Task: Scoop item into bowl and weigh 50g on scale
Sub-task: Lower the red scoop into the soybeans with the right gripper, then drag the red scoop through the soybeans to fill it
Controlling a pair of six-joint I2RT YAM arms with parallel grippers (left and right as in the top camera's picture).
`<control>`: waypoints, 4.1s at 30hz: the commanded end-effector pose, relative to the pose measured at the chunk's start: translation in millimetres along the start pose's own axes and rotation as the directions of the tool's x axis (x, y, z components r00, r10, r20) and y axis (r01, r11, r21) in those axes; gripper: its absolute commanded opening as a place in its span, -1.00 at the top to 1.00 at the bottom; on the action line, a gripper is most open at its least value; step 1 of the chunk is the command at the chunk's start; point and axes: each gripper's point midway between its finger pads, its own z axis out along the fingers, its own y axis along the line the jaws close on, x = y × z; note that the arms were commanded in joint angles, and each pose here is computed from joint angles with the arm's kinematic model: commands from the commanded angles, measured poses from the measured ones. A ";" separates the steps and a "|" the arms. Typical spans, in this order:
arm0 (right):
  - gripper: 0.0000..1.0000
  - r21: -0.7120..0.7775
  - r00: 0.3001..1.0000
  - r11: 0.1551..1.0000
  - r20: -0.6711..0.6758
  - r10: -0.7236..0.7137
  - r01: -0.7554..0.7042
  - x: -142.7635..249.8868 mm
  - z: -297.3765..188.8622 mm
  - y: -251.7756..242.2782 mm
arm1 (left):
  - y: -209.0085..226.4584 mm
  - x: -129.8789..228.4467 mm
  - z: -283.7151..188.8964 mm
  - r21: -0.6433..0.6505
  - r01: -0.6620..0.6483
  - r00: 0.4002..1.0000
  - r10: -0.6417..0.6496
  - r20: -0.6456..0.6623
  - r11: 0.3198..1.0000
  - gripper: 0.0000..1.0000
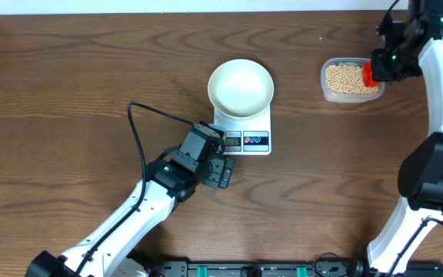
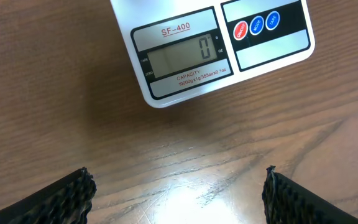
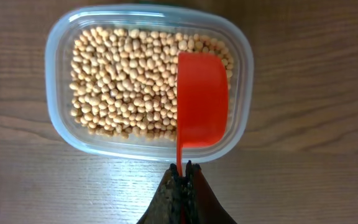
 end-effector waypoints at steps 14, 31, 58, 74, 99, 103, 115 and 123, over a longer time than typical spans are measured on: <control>0.98 0.075 0.999 0.996 0.001 0.053 -0.053 -1.2 12.4 -7.7 | 1.9 -1.3 -2.6 -0.005 -0.007 1.000 0.007 0.009 1.000 -0.77; 0.98 0.152 0.999 0.988 -0.035 -0.009 0.014 3.3 18.2 3.0 | 1.9 -1.3 -2.6 -0.005 -0.007 1.000 0.007 0.009 1.000 -0.77; 0.98 -0.273 0.993 0.954 -0.026 0.119 -0.122 3.8 29.3 52.4 | 1.9 -1.2 -2.5 -0.005 -0.007 1.000 0.007 0.009 1.000 -0.77; 0.98 -0.486 0.962 0.830 -0.140 0.235 -0.273 17.0 47.8 45.3 | 1.9 -1.3 -2.6 -0.005 -0.007 1.000 0.007 0.009 1.000 -0.77; 0.98 -0.705 0.919 0.596 -0.234 0.318 -0.386 25.5 76.4 37.8 | 1.9 -1.3 -2.6 -0.005 -0.007 1.000 0.007 0.009 1.000 -0.77; 0.98 -0.722 0.920 0.578 -0.231 0.316 -0.380 24.1 75.9 40.0 | 1.9 -1.3 -2.6 -0.005 -0.007 1.000 0.007 0.009 1.000 -0.77; 0.98 -0.817 0.922 0.477 -0.159 0.354 -0.324 18.3 53.9 20.5 | 1.9 -1.2 -2.5 -0.005 -0.007 1.000 0.007 0.009 1.000 -0.77; 0.98 -0.868 0.913 0.409 -0.111 0.393 -0.281 17.7 36.9 3.8 | 1.9 -1.3 -2.6 -0.005 -0.007 1.000 0.007 0.009 1.000 -0.77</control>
